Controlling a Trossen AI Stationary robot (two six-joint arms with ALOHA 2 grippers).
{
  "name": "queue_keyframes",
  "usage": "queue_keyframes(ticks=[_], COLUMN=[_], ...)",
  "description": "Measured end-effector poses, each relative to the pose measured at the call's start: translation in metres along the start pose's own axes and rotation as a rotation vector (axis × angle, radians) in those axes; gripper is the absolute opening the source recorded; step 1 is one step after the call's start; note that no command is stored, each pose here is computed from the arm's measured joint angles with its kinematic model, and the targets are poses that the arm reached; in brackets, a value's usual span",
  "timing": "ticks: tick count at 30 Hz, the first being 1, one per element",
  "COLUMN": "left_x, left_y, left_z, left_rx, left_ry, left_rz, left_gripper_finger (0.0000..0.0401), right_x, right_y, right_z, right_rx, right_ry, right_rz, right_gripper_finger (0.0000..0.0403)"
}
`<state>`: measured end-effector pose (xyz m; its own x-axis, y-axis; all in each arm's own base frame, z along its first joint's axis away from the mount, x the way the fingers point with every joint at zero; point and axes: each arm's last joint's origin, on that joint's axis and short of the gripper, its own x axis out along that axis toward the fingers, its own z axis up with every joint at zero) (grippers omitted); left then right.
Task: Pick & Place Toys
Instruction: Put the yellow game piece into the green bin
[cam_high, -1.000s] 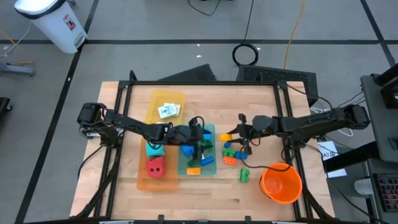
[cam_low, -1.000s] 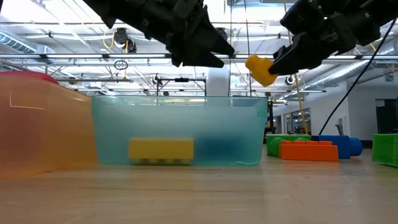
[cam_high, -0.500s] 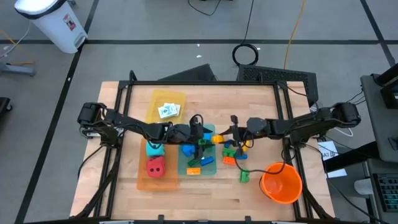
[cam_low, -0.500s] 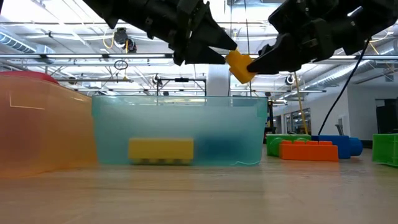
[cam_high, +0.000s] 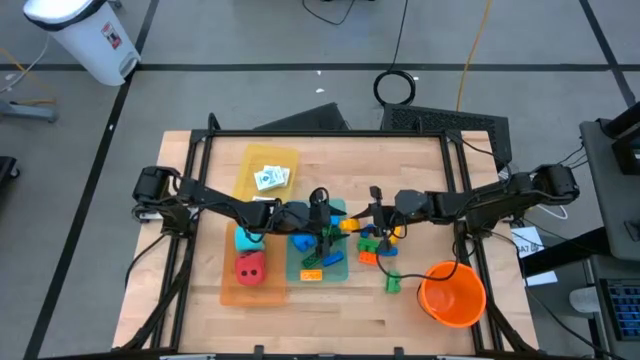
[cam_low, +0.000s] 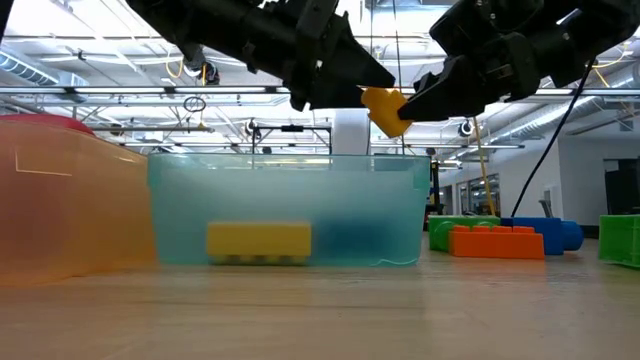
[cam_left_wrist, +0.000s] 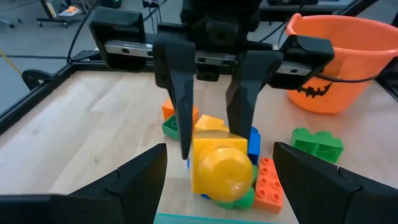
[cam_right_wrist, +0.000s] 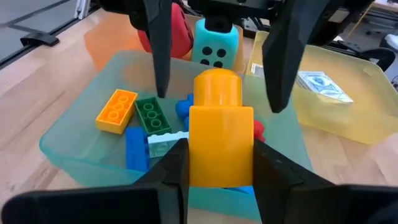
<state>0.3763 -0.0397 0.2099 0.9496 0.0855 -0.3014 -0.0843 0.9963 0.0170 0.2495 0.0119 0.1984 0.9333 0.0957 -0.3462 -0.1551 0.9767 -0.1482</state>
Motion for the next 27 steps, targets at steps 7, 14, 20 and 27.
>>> queue_keyframes(ticks=[7,14,20,27], left_x=[0.0,0.0,0.001,-0.014], left_y=[0.0,0.001,0.003,0.005], left_z=[-0.001,-0.001,0.001,0.02], left_rx=[-0.01,-0.014,-0.022,-0.058], left_ry=[0.015,0.007,-0.01,-0.047], left_rz=[-0.015,-0.009,-0.02,-0.041], left_gripper_finger=[0.0263,0.0133,0.0112,0.0112], right_x=[0.0,0.0,0.0,-0.01], right_y=[0.0,0.0,0.0,-0.003], right_z=[0.0,0.0,0.0,0.004], right_rx=[-0.008,-0.002,0.008,0.089], right_ry=[0.0,0.005,0.004,0.016], right_rz=[-0.002,-0.005,-0.004,-0.098], right_gripper_finger=[0.0096,0.0096,0.0114,0.0173])
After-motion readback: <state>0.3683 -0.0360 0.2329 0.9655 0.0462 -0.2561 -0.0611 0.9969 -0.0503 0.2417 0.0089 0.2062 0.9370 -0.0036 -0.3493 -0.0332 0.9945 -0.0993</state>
